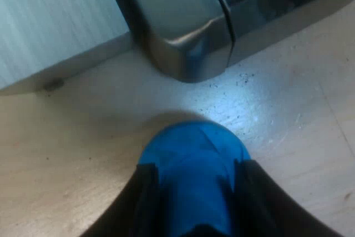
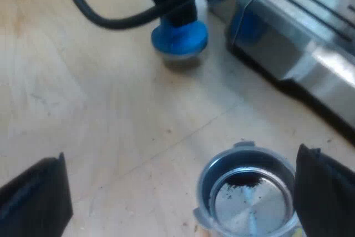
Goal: Grind coffee beans and then tamp
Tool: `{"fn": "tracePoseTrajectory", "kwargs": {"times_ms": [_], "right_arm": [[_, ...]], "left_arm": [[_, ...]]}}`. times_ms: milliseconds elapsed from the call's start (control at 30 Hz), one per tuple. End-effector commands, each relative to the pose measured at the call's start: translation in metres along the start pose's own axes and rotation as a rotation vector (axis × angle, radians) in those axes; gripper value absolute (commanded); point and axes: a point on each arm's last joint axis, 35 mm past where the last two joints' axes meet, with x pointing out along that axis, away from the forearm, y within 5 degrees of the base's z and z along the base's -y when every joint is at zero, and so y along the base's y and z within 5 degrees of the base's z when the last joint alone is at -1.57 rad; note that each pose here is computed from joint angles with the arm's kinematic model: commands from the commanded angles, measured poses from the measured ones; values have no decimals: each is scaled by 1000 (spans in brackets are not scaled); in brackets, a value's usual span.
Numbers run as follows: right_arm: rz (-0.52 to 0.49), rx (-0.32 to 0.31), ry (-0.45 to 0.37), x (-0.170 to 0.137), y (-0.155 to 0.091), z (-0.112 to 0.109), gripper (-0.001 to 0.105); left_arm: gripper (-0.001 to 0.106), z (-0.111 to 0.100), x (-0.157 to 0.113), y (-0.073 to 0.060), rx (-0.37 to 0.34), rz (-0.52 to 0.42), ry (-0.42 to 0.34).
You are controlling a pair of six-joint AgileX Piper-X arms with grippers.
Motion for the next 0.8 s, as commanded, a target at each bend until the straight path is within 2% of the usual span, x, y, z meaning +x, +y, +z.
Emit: {"fn": "tracePoseTrajectory", "kwargs": {"times_ms": [33,567,633,700,733,800], "right_arm": [[6,-3,-15,2,-1,3,82],[14,4,-35,3,-1,4,82],[5,4,-33,3,-1,4,82],[-6,4,-31,3,-2,4,82],[-6,4,-31,3,-2,4,82],[-6,4,-31,3,-2,4,82]], "left_arm": [[0,1,-1,-1,7,-4,-6],[1,-5,-1,1,6,31,44],[9,-6,-1,1,7,31,49],[31,-6,-1,1,7,42,49],[35,-6,-1,1,7,42,49],[57,-6,-1,1,7,43,49]]}}
